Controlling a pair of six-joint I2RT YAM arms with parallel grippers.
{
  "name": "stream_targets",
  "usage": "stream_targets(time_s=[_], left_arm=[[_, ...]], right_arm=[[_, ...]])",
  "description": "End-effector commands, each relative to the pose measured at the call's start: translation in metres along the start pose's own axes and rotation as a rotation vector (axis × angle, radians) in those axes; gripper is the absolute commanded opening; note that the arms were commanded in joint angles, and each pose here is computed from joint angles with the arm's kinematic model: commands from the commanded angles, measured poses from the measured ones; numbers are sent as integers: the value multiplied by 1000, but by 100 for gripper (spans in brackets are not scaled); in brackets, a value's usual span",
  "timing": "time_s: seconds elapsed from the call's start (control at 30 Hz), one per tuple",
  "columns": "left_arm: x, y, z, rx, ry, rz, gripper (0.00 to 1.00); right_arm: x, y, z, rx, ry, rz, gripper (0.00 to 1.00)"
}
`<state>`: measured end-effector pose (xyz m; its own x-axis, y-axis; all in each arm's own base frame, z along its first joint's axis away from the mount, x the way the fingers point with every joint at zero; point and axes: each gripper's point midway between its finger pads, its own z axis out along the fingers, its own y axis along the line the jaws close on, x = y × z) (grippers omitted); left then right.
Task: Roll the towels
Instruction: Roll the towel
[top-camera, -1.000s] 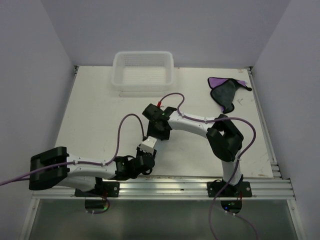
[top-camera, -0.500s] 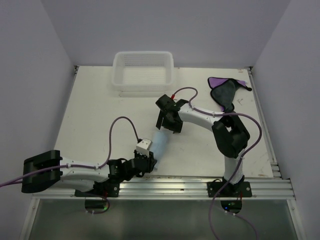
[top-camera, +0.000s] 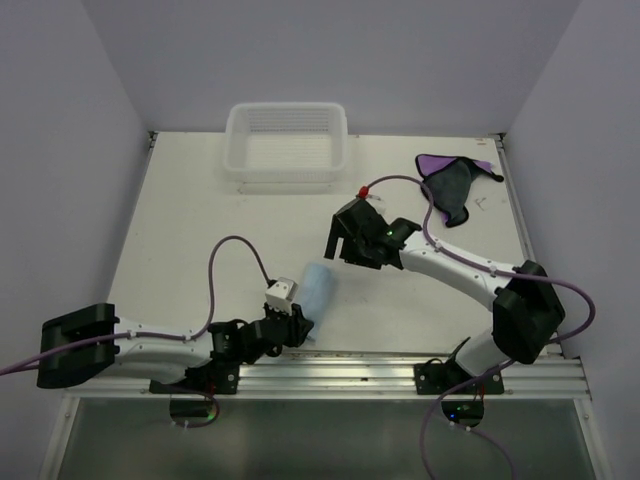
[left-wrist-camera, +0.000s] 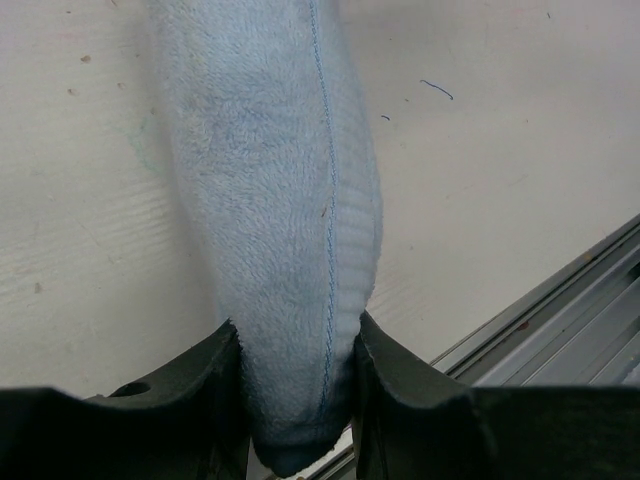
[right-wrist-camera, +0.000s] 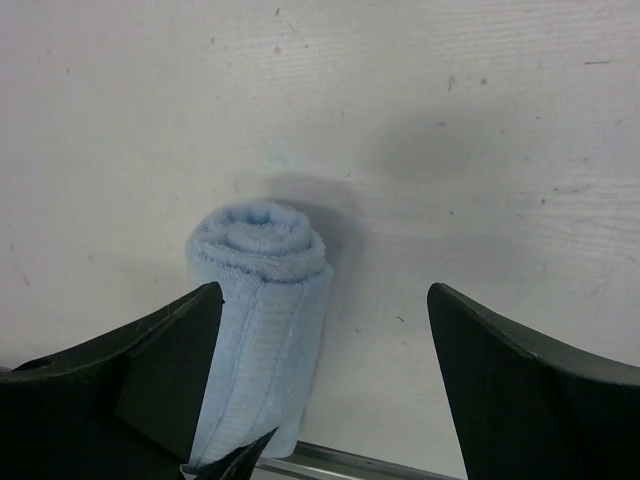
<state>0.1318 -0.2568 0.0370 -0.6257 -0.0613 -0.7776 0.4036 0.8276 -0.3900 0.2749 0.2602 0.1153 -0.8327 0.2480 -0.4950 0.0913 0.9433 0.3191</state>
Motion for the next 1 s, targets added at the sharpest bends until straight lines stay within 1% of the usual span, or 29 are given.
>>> stream_targets(time_s=[0.0, 0.17, 0.2, 0.37, 0.6, 0.7, 0.97], left_arm=[[-2, -2, -1, 12, -17, -44, 26], [-2, -1, -2, 13, -22, -59, 26], [-1, -1, -1, 11, -21, -59, 26], [-1, -1, -2, 12, -23, -73, 25], [-3, 3, -5, 9, -41, -115, 25], [-4, 5, -8, 16, -58, -157, 24], [-5, 12, -8, -4, -81, -211, 21]], right_arm=[[8, 24, -3, -114, -12, -26, 88], [40, 43, 3, -177, 63, -35, 89], [43, 52, 2, -207, 58, -35, 90], [61, 58, 15, -205, 97, -45, 91], [73, 55, 29, -179, 125, -41, 93], [73, 56, 30, -183, 125, -44, 95], [83, 62, 37, -195, 152, -24, 92]])
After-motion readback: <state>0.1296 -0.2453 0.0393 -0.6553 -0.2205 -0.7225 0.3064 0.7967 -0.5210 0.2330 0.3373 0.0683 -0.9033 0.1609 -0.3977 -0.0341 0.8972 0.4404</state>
